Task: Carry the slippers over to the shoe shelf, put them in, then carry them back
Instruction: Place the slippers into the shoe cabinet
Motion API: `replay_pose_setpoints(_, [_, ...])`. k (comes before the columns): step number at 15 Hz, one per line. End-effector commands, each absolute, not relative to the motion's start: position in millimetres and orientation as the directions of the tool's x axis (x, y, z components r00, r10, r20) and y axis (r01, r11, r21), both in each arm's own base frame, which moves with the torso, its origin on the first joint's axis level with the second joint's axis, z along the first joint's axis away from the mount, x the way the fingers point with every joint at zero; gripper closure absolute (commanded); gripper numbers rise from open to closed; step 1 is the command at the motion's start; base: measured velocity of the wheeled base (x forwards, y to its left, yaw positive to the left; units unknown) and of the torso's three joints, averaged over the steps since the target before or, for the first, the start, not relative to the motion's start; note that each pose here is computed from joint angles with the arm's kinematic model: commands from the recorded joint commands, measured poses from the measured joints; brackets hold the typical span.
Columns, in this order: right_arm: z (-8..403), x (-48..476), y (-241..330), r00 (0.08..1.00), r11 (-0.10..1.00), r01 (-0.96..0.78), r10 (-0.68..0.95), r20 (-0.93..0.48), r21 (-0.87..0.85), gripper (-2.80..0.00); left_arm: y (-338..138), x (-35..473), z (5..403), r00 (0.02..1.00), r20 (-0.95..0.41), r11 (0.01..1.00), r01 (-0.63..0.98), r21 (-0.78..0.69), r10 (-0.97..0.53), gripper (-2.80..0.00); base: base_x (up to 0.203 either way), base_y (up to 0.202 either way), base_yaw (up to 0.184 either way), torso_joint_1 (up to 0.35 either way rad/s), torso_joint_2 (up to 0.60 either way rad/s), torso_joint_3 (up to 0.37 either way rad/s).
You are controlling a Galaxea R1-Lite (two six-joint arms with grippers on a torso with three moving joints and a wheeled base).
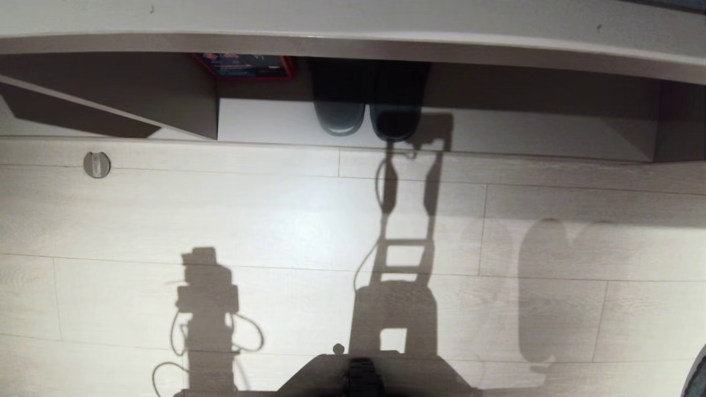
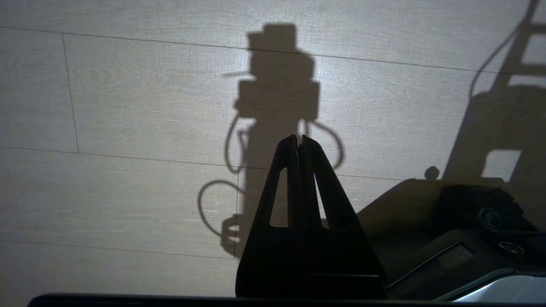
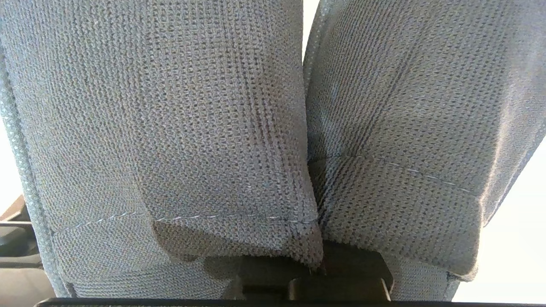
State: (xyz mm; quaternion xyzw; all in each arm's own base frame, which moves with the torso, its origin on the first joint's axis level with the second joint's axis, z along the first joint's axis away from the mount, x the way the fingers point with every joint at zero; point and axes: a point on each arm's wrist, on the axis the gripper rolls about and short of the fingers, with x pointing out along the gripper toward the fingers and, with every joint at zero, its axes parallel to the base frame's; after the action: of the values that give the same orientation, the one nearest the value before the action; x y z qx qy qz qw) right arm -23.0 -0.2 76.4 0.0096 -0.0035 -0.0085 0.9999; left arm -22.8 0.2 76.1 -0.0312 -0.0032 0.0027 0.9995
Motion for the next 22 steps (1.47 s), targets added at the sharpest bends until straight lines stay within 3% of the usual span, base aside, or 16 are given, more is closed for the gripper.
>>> replay_pose_setpoints(1, [76,-23,0,1.000,1.000,0.017,-0.017,0.006,0.018,0.00,0,-23,76,1.000,0.006,0.998,-0.006,-0.063,0.006,0.00,0.000,0.000,0.000,0.002,0.00,-0.189])
replay_pose_setpoints(11, [79,-24,0,1.000,1.000,0.013,-0.013,0.011,0.009,0.00,0,-23,76,1.000,0.006,0.998,-0.006,-0.064,0.006,0.00,0.000,0.000,0.000,0.001,0.00,-0.105])
replay_pose_setpoints(14, [103,-28,0,1.000,1.000,-0.019,0.019,0.019,0.017,0.00,0,-23,76,1.000,0.005,0.998,-0.006,-0.064,0.006,0.00,0.000,0.000,0.000,0.000,0.00,0.000])
replay_pose_setpoints(20, [134,22,2,0.973,0.996,-0.075,0.083,-0.215,0.044,0.00,0,-23,76,1.000,0.005,0.998,-0.006,-0.064,0.006,0.00,0.000,0.000,0.000,0.000,0.00,0.000])
replay_pose_setpoints(22, [141,50,4,0.968,0.995,-0.094,0.098,-0.230,0.029,0.00,0,-23,76,1.000,0.005,0.998,-0.006,-0.063,0.006,0.00,0.000,0.000,0.000,0.000,0.00,0.000])
